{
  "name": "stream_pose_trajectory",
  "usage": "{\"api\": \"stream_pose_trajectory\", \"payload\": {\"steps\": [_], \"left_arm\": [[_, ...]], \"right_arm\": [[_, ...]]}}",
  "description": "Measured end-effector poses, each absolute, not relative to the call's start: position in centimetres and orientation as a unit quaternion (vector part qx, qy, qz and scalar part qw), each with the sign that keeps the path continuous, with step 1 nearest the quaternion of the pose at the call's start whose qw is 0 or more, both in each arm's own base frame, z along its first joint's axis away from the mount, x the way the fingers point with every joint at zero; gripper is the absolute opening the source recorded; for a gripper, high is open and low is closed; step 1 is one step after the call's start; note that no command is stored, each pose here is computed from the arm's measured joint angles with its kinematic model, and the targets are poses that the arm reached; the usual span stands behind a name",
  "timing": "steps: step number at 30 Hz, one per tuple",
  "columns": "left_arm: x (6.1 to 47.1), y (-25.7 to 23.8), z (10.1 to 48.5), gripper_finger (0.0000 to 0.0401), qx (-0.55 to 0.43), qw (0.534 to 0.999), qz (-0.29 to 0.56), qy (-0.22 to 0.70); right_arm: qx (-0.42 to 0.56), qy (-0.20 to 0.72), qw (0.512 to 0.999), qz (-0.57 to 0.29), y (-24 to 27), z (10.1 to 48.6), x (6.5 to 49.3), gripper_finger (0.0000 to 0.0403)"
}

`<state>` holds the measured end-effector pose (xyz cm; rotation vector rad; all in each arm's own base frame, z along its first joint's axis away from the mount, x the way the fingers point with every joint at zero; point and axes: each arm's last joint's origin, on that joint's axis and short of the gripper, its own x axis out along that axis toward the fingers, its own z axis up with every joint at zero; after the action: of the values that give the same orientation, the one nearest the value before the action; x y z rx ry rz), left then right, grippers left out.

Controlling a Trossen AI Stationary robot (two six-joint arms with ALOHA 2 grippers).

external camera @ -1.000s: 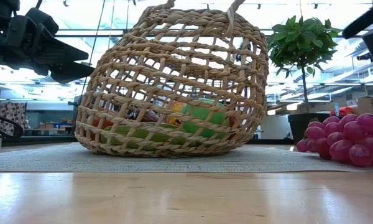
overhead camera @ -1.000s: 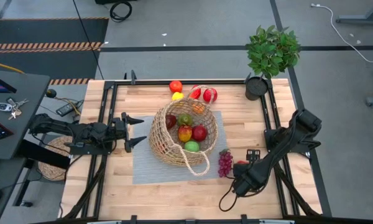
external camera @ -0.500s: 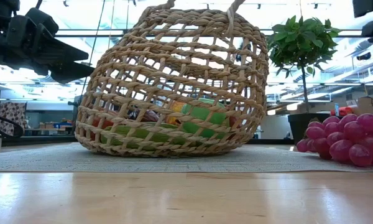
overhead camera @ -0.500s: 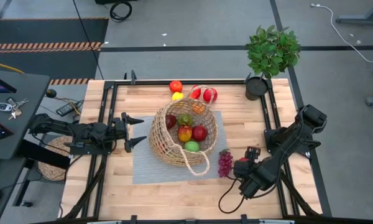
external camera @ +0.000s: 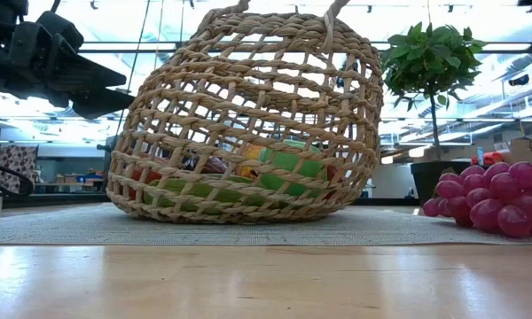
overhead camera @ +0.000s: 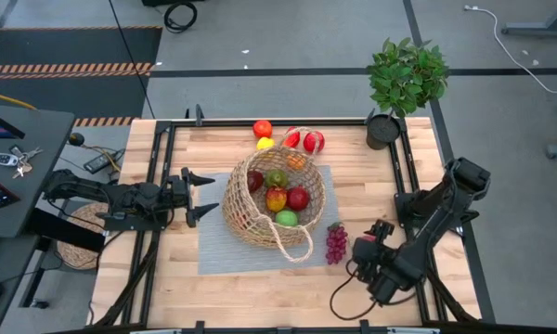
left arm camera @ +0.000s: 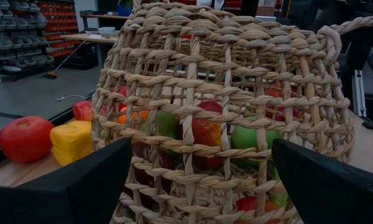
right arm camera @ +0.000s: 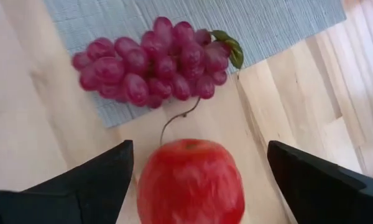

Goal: Build produce basket
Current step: Put the bottom red apple into the mesh basket

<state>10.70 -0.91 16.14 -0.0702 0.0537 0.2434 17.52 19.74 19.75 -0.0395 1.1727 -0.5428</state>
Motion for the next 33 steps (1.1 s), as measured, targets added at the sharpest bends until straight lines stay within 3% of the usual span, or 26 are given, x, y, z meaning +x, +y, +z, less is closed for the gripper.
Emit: {"api": "stream_pose_trajectory", "payload": {"steps": [8, 17, 22, 33], "left_arm": [[10.7, -0.9, 16.1, 0.0394, -0.035, 0.992, 0.121, 0.027], [10.7, -0.9, 16.1, 0.0394, -0.035, 0.992, 0.121, 0.027], [10.7, -0.9, 16.1, 0.0394, -0.035, 0.992, 0.121, 0.027], [10.7, -0.9, 16.1, 0.0394, -0.035, 0.992, 0.121, 0.027]], "right_arm": [[0.013, 0.486, 0.835, -0.259, 20.2, 20.7, 15.3, 0.0382], [0.106, 0.407, 0.865, -0.275, 19.0, 16.5, 14.3, 0.0383], [0.146, 0.405, 0.862, -0.269, 18.7, 15.2, 14.6, 0.0383], [0.106, 0.455, 0.838, -0.283, 18.3, 15.8, 14.5, 0.0382]]}}
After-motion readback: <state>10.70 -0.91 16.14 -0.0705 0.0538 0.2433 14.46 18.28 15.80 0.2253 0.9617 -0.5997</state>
